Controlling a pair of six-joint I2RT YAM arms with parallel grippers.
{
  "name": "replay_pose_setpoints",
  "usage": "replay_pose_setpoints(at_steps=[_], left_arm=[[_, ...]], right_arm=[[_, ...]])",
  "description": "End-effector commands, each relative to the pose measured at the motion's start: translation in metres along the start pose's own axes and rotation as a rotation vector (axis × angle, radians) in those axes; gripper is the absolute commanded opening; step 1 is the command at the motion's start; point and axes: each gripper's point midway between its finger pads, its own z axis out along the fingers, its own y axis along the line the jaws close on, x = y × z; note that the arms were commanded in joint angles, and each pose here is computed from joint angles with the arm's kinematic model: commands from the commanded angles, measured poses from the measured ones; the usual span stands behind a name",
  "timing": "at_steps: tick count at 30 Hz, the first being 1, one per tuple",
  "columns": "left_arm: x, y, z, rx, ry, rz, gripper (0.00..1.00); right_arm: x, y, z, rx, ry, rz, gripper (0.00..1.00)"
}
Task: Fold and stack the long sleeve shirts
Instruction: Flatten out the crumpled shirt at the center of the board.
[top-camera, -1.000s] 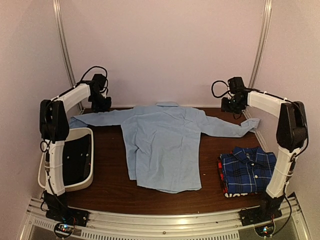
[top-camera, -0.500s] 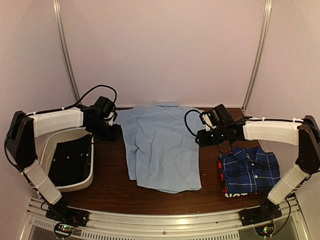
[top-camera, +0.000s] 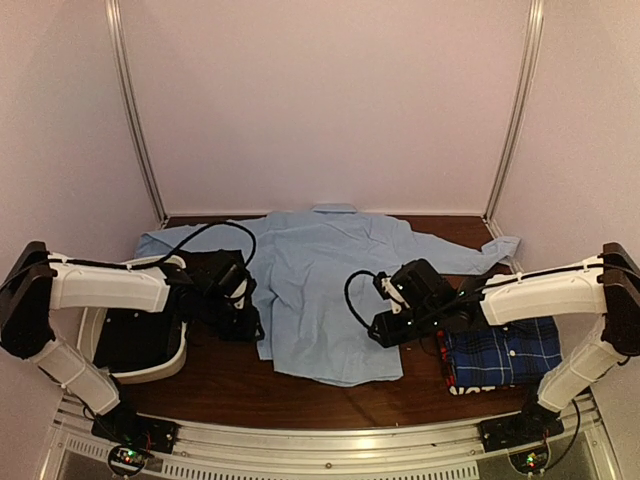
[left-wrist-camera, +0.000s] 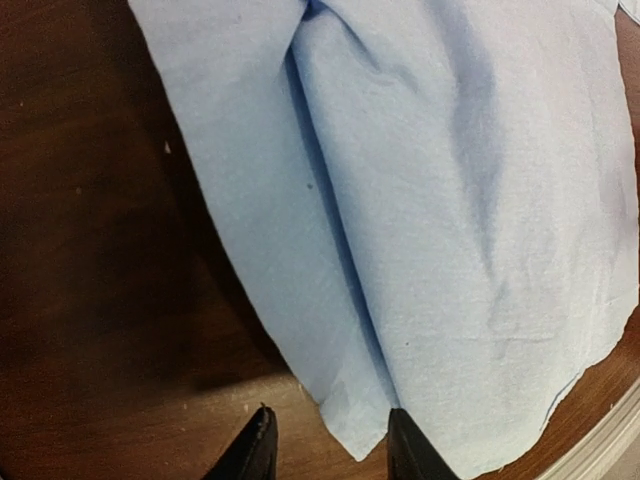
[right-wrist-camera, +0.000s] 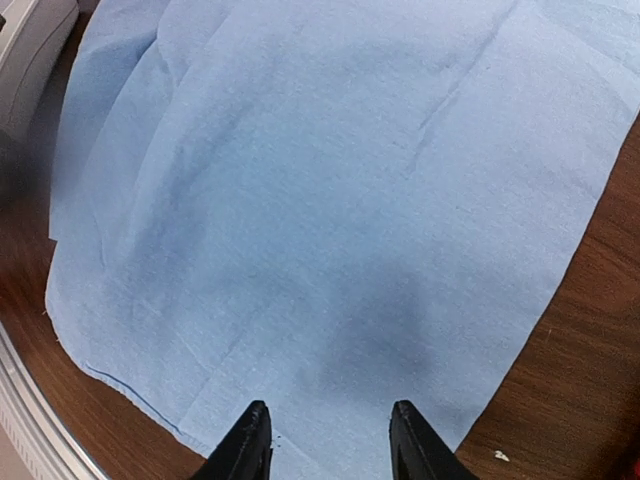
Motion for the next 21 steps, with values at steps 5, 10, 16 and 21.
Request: replay_pose_setpoints(at_steps=[5,10,16,21], left_arm=[[0.007,-0.013,0.022,0.037,-0.01,-0.047,0.35],[0.014,-0.01,0.027,0.022,0.002,-0.057,0.28],[0.021,0.002,0.025,-0.022,0.014,-0.063,0.07],[0.024,0.016,0.013,-0.102,0.014,-0.055,0.0]], right_arm=[[0.018,0.017,0.01,-0.04,0.019,0.019,0.36],[0.039,0.019,0.021,-0.043,0.067,0.005,0.31],[0.059,0.01,0.029,-0.005,0.112,-0.008,0.29],[0.072,-0.004,0.029,0.041,0.141,-0.016,0.29]])
